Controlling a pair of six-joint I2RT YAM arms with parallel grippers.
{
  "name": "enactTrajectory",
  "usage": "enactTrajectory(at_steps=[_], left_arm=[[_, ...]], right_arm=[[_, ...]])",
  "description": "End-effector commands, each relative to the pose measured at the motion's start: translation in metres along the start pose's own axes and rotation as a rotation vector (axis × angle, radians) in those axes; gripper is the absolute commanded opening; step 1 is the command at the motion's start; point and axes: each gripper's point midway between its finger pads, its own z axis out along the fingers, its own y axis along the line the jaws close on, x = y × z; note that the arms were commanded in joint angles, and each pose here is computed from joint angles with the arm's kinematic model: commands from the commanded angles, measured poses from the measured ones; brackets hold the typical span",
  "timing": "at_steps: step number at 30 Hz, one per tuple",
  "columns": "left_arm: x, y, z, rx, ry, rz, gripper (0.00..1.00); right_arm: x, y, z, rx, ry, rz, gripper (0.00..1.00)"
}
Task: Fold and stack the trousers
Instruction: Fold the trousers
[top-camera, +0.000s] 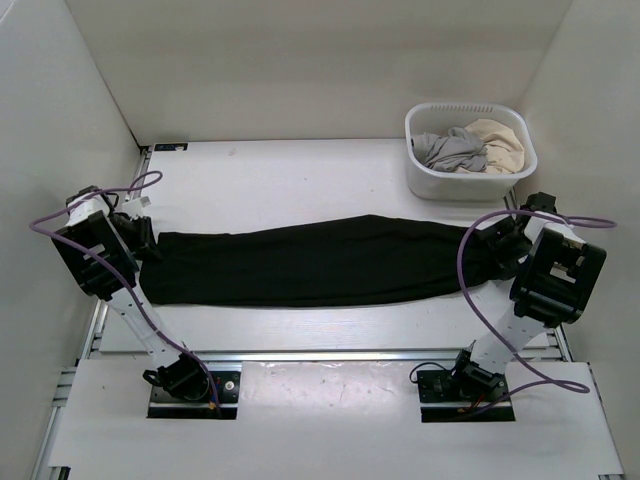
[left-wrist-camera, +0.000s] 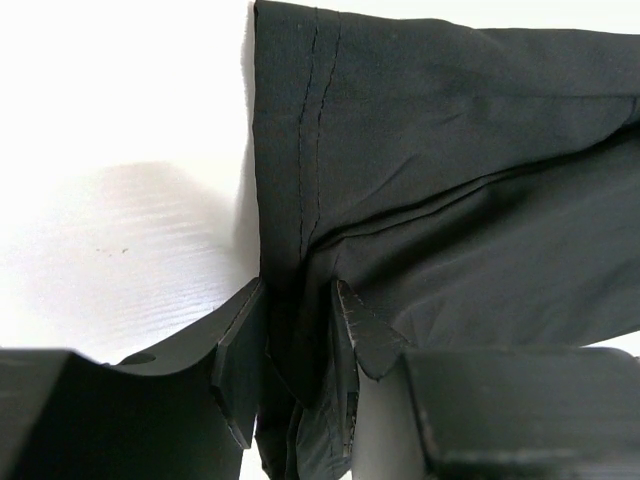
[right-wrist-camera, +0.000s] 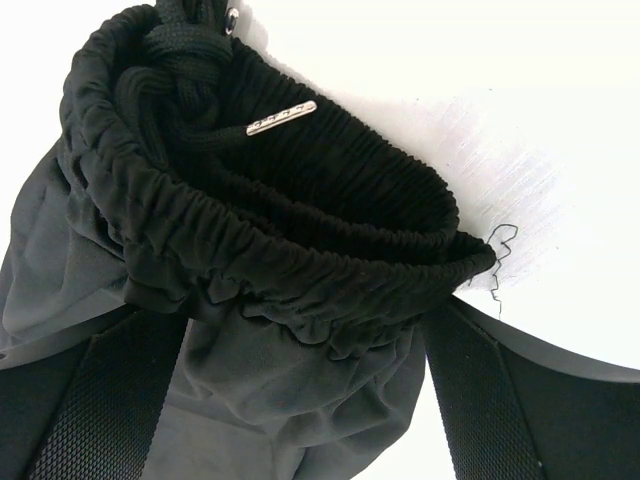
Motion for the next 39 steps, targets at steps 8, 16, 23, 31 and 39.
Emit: enactTrajectory(at_steps=[8,16,23,31,39], left_arm=[[-0.007,-0.005,-0.03,-0.044,-0.055,0.031,0.43],[-0.006,-0.008,-0.03,-0.031,-0.053,0.028,0.44],[-0.005,-0.01,-0.03,-0.023,-0.057,0.028,0.46],[-0.005,-0.01,-0.03,-0.023,-0.057,0.037,0.46],[-0.002,-0.009,-0.034,-0.041,-0.047,0.037,0.47]], right_arm=[[-0.009,-0.02,-0.02,0.175,-0.045,-0.127,0.99],[-0.034,-0.012,-0.129,0.242,-0.258,-0.157,0.99],[0.011,-0.042,-0.082,0.265,-0.144,-0.121,0.99],[-0.002,-0.012,-0.007,0.133,-0.14,-0.082,0.99],[0.005,-0.022,0.035,0.198,-0.067,-0.046,0.84]])
